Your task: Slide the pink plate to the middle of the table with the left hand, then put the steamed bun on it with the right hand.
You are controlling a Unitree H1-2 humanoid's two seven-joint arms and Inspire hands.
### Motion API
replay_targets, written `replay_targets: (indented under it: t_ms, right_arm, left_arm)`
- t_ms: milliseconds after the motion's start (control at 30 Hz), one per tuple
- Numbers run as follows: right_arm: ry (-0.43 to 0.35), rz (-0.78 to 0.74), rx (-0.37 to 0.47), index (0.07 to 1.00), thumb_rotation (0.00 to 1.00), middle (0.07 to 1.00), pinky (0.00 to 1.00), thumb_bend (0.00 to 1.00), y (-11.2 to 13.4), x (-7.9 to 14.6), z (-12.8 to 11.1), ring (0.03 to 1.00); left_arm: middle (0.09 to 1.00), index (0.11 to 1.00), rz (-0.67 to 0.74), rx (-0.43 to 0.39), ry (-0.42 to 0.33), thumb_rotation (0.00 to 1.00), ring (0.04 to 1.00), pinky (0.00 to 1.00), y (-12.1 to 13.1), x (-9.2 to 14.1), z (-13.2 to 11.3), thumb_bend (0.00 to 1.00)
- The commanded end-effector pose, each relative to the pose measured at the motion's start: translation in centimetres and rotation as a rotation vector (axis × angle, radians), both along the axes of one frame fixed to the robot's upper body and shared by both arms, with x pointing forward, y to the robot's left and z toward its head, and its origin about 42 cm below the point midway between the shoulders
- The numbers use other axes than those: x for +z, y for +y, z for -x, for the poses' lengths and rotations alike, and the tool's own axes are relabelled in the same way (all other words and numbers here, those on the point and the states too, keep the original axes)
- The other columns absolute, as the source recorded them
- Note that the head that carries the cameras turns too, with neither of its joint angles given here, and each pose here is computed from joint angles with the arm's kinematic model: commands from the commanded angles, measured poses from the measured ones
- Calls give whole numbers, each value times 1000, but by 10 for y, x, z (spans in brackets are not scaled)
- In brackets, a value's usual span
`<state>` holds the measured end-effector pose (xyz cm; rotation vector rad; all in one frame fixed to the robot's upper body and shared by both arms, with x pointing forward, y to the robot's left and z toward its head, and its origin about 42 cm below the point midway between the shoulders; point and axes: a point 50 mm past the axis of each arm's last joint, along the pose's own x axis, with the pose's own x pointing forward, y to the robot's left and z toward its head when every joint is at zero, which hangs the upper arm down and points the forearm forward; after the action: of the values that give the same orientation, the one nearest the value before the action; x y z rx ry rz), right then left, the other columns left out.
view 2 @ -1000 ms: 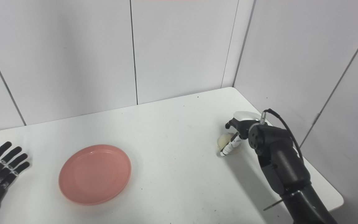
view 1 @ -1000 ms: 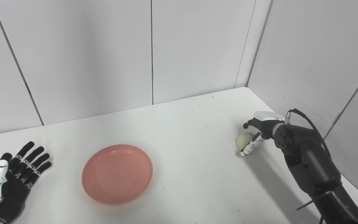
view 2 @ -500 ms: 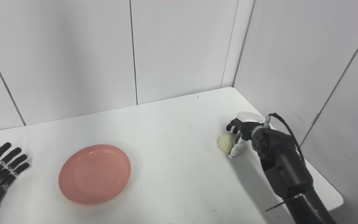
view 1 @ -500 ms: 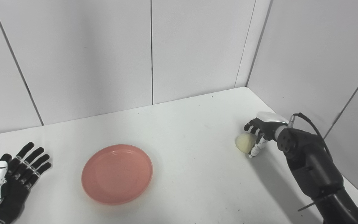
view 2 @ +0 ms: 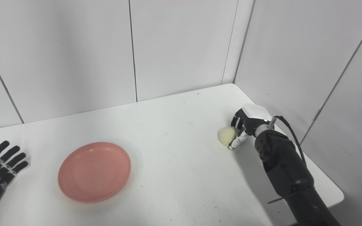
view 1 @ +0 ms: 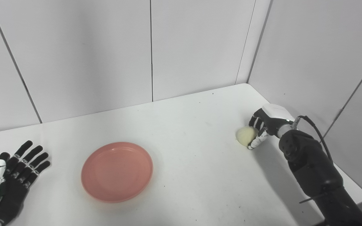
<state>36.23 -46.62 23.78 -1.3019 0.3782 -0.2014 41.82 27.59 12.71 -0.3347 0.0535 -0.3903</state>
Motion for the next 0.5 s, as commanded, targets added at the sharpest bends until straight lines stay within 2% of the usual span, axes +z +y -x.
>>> replay_targets:
  t_ms: [0, 233, 300, 467]
  right_arm:
    - [-66, 23, 38, 548, 0, 496, 354, 511, 2, 18, -9, 382]
    - [-90, -2, 57, 564, 0, 483, 351, 508, 10, 26, -8, 375]
    - [-100, -3, 61, 539, 0, 495, 402, 513, 13, 33, -7, 397]
    - [-136, 11, 84, 496, 0, 505, 442, 519, 21, 48, -6, 429]
  left_arm:
    - [857, 871, -18, 10, 183, 870, 841, 845, 8, -40, 19, 586]
    - [849, 860, -13, 15, 186, 851, 827, 823, 5, -39, 19, 596]
    - [851, 861, -10, 16, 189, 849, 832, 830, 4, -40, 19, 595]
    - [849, 861, -5, 12, 194, 862, 834, 829, -2, -41, 19, 583]
